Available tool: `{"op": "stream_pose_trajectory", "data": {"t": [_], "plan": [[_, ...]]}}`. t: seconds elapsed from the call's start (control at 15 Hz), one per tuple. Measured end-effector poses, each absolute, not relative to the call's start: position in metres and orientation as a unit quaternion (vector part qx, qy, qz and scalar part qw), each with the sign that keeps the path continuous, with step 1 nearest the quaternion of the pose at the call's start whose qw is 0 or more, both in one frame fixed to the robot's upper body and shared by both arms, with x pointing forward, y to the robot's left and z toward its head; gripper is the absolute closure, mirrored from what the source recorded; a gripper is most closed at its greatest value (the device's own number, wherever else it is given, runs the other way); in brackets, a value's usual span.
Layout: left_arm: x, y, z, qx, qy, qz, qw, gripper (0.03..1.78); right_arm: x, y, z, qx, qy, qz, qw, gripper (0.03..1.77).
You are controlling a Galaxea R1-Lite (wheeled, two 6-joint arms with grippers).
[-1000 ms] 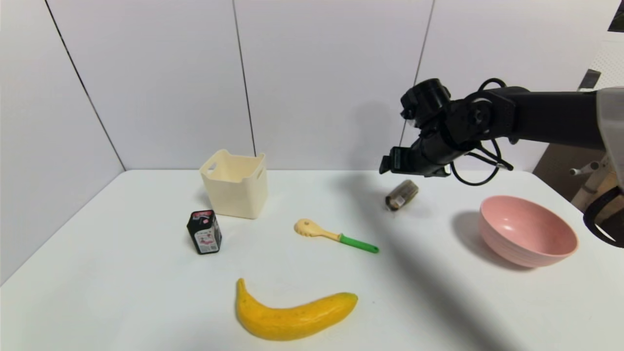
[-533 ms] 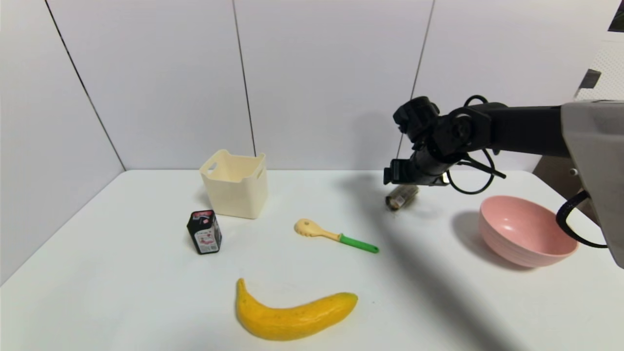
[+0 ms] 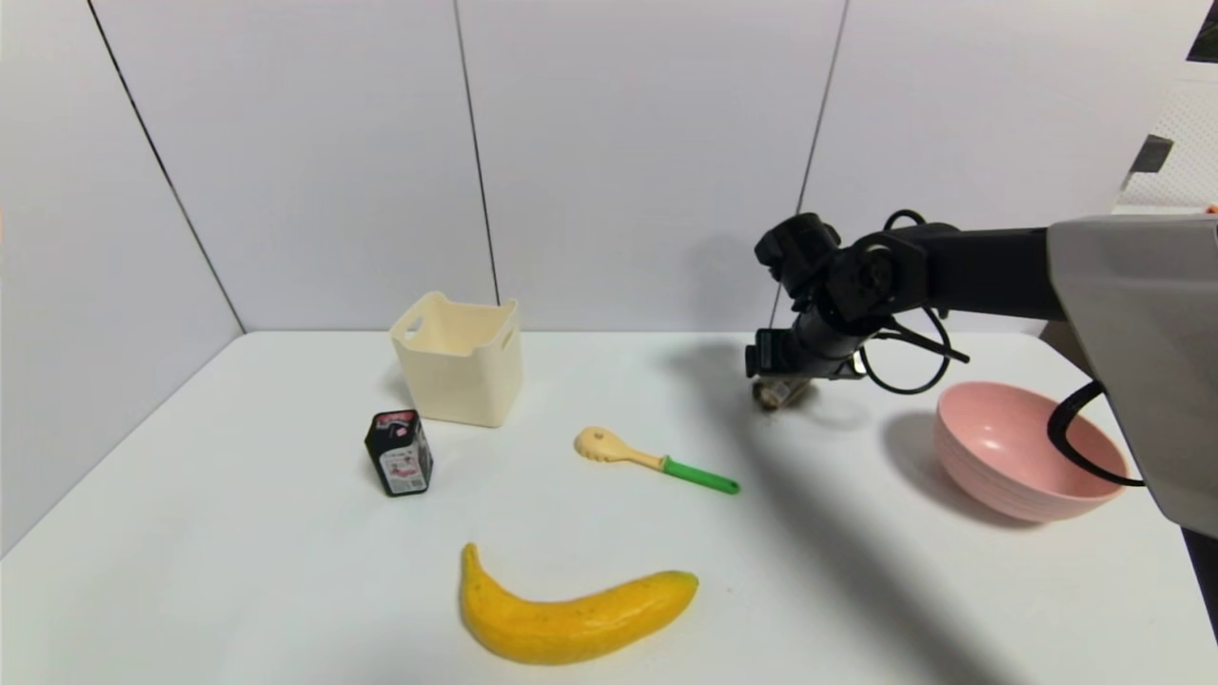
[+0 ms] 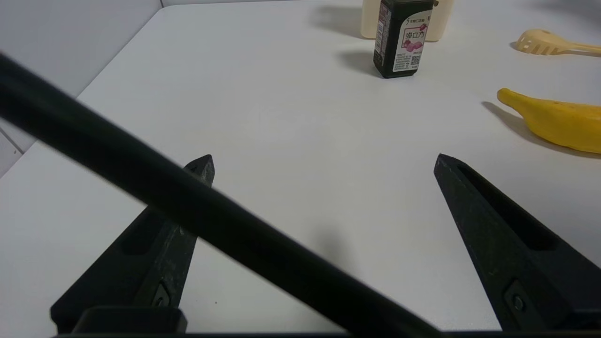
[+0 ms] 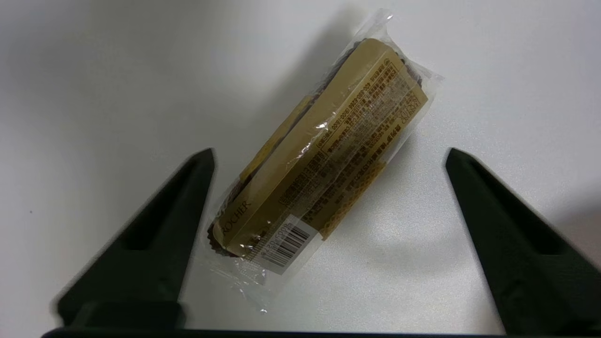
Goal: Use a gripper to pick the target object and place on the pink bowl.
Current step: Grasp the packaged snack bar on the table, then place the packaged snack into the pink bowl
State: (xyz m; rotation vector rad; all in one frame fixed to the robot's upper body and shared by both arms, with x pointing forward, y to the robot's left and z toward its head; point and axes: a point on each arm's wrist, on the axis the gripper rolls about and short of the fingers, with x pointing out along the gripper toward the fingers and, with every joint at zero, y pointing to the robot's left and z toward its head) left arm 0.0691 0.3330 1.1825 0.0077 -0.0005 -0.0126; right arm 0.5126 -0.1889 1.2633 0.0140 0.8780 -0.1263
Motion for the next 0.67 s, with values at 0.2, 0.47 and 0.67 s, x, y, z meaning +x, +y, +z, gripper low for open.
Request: {"op": "stream_pose_trajectory", "data": {"t": [0.2,0.47,0.67], "plan": [[0.0691,0.3331,1.1825,0.004,0.000,-0.006,1.000,0.12,0.5128,-0.1865,1.2601,0.006,0.428,-0.059,0.902,0.70],[0.0691,0.3330,1.1825,0.004,0.000,-0.006,1.000,0.12,0.5134,-0.1860,1.2565,0.004,0.432,-0.060,0.900,1.24],[0.0691,0.3330,1.1825,0.004,0.000,-0.006,1.000,0.12,0.5129,-0.1869,1.2558,0.003,0.435,-0.061,0.898,1.39]]}}
